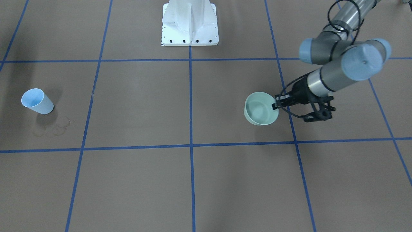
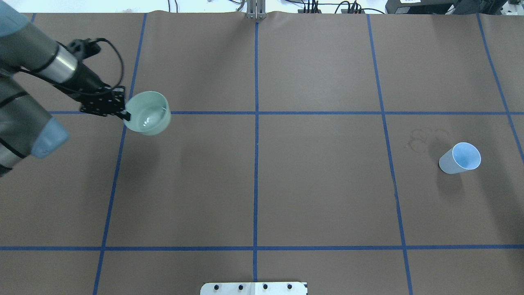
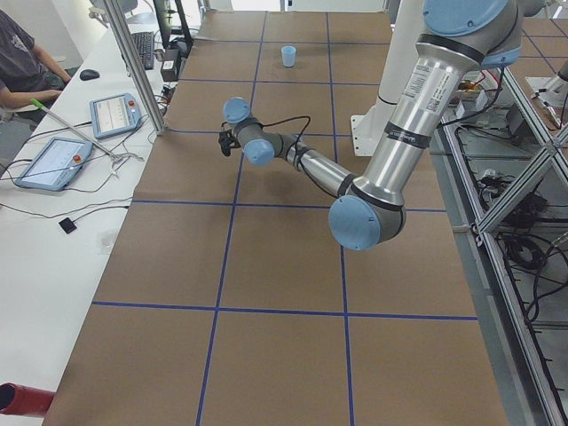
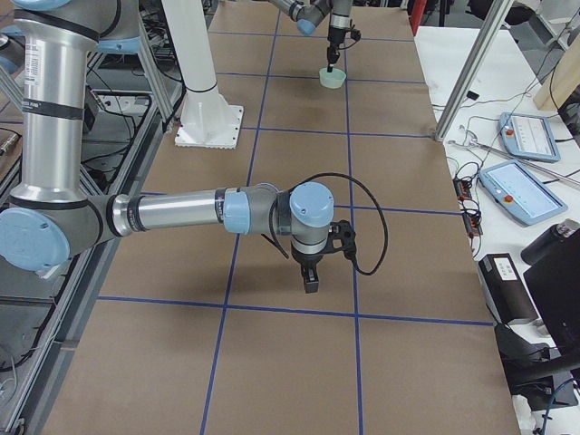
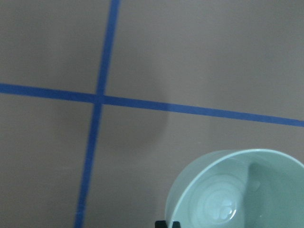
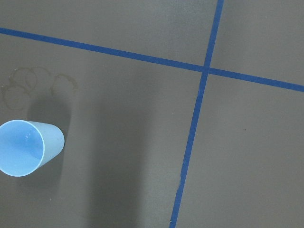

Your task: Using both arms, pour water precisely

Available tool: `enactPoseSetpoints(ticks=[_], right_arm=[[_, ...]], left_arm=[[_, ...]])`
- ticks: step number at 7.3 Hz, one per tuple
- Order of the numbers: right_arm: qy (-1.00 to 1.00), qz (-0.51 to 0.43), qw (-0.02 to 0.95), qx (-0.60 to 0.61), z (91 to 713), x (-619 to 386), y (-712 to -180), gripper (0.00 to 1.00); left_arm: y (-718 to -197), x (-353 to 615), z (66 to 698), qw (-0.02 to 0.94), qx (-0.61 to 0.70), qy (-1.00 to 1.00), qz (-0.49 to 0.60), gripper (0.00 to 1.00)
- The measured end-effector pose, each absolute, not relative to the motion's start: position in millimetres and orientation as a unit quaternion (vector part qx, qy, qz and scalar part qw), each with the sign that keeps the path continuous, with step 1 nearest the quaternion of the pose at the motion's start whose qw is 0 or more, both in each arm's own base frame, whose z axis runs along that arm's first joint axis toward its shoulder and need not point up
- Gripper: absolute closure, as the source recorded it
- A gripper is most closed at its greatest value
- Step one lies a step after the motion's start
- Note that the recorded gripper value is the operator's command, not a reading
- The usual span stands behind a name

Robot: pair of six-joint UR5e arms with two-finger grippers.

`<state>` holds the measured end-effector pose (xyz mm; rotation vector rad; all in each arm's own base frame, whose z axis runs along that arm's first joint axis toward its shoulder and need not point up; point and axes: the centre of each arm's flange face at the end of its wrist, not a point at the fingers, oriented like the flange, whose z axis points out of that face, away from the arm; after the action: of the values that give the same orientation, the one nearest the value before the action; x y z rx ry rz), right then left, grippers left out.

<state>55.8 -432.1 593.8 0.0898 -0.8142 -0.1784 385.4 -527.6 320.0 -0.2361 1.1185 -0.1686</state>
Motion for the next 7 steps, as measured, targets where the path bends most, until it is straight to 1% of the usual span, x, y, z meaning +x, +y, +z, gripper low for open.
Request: enactPoseSetpoints(ticks=[2,3,5,7], right_arm=[[-0.395,-0.087,0.913,0.043,594,56,-432,0.0],[-0.395,-0.087,0.913,0.043,594,56,-432,0.0],[-0.395,-0.087,0.913,0.044,593,56,-432,0.0],[-0.395,-0.087,0.913,0.044,593,55,-432,0.0]], left_arm=[[-496,470,258,0.844,-0.123,0.509,-0.12,1.0],[-489,501,238,0.848,-0.119,0.499,-0.132,1.0],[-496,546,218,0.856,-0.113,0.483,-0.147,1.0],[-507,568,211,0.861,-0.116,0.472,-0.153,1.0]])
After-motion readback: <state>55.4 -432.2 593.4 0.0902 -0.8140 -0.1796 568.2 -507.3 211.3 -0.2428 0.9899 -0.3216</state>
